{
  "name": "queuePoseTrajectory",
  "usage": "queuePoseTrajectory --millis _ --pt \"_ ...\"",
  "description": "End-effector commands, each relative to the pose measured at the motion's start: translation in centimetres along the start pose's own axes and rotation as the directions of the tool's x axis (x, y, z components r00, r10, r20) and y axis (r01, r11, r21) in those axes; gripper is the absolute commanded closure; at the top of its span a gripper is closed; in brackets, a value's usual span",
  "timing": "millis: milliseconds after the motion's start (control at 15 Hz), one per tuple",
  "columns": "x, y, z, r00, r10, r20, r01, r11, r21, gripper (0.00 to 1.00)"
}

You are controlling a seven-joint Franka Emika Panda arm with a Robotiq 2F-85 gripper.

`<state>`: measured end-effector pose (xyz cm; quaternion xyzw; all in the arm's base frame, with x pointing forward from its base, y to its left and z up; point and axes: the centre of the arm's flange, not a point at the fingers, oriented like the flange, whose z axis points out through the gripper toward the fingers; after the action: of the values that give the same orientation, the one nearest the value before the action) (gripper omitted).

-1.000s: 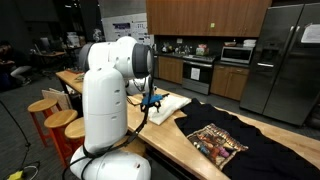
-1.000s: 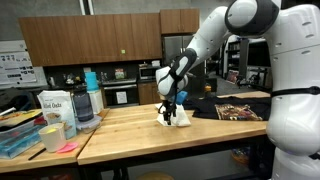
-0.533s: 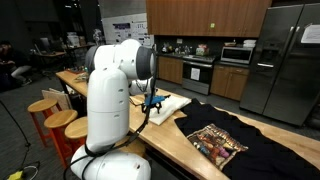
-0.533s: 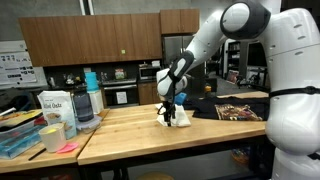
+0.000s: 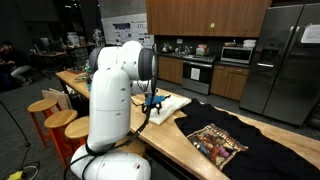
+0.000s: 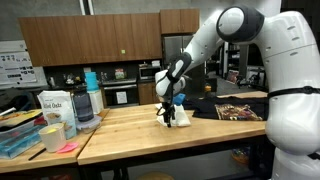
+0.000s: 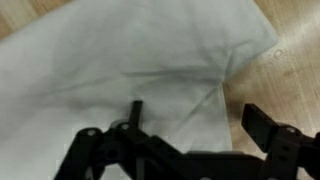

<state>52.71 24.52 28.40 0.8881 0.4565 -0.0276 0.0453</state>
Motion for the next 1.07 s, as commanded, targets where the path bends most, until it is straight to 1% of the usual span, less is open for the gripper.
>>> queuePoseTrajectory --millis 0,67,133,200,600,733,800,867,1000 --pt "0.4 0.6 0.0 1.000 -0.009 0.022 0.008 1.000 0.016 0.00" --pt "0.6 0.7 0.0 1.000 -0.009 0.029 0.009 1.000 0.015 0.11" --pt "0.6 0.7 0.0 0.999 -0.009 0.036 0.008 1.000 0.016 0.26" --pt "0.8 0.8 0.0 0.999 -0.010 0.040 0.009 1.000 0.014 0.31" --pt "1.4 1.4 -0.6 0.998 -0.008 0.068 0.007 1.000 0.021 0.77" --pt "1.5 1.5 -0.7 0.997 -0.007 0.078 0.005 1.000 0.025 0.91" --pt "1.6 1.5 -0.7 0.997 -0.007 0.081 0.005 1.000 0.028 0.96" --pt "1.6 1.5 -0.8 0.997 -0.010 0.082 0.007 0.999 0.031 0.98" --pt "1.7 0.8 -1.3 0.997 -0.051 0.057 0.047 0.997 0.069 1.00"
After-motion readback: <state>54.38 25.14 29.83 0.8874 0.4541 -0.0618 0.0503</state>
